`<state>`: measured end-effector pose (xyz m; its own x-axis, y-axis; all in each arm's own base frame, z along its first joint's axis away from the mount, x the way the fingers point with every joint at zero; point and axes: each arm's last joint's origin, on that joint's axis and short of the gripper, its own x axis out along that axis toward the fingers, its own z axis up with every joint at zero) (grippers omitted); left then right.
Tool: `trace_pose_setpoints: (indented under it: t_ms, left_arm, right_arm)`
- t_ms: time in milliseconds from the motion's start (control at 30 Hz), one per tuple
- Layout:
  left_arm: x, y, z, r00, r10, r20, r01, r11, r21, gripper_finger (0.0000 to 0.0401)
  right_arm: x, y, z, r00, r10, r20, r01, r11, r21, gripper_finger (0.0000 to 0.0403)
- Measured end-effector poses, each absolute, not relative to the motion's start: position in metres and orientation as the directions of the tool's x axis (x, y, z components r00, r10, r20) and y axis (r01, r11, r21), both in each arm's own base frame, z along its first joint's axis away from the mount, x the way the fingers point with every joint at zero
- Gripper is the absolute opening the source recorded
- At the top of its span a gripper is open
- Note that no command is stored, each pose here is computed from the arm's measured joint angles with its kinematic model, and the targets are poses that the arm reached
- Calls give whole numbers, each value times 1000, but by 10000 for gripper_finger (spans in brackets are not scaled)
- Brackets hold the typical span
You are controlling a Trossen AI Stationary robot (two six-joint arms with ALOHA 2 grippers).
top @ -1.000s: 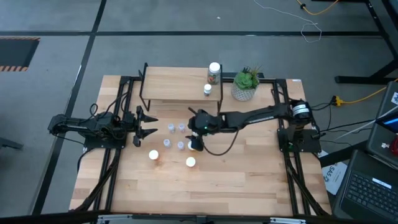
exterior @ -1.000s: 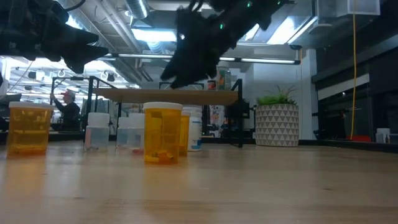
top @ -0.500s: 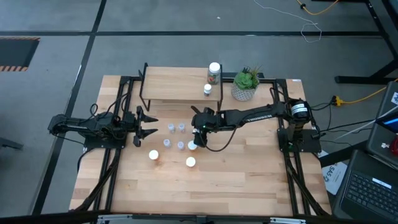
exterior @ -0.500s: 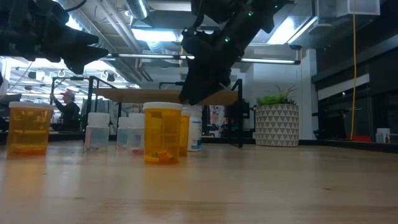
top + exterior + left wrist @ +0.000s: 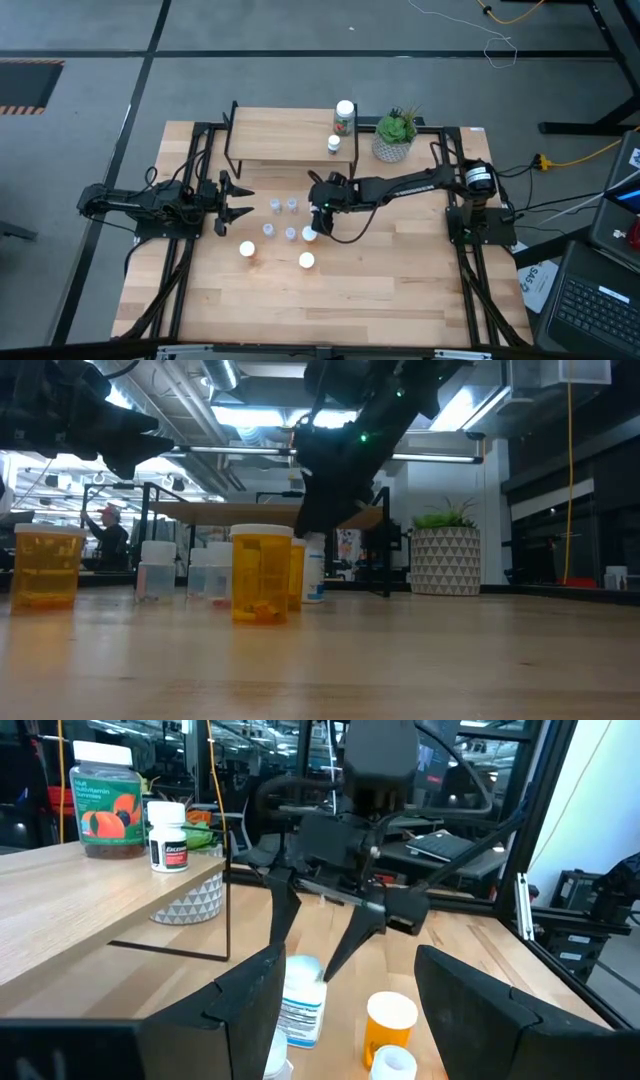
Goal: Pick and place medicine bottles onto shelf by color
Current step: Put the white blue pill bottle on the shelf
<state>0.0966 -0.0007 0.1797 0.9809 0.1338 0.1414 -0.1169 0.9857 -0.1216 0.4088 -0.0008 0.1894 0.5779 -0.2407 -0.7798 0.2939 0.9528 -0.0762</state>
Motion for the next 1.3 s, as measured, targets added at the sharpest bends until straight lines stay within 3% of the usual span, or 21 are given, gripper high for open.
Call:
trace_pose_setpoints:
  t_ms: [300, 633, 933, 1133, 1300]
  left_arm:
    - [97, -1, 180, 981, 134, 141, -117, 986, -121, 219]
    - [97, -1, 179, 981, 133, 139, -117, 986, -121, 219]
    - [97, -1, 179, 982, 134, 136, -118, 986, -121, 219]
    - [97, -1, 179, 982, 133, 135, -117, 986, -120, 219]
    - [97, -1, 179, 982, 133, 135, -117, 986, -120, 219]
  right_arm:
    - [410, 0, 184, 571, -232, -788, 319, 947, -47, 267]
    - [413, 0, 191, 568, -231, -790, 385, 923, 7, 162]
    - [434, -3, 257, 656, -273, -704, 357, 934, -29, 158]
    - [438, -29, 315, 675, -437, -595, 431, 888, -163, 128]
    - [436, -59, 332, 683, -436, -586, 446, 884, -138, 91]
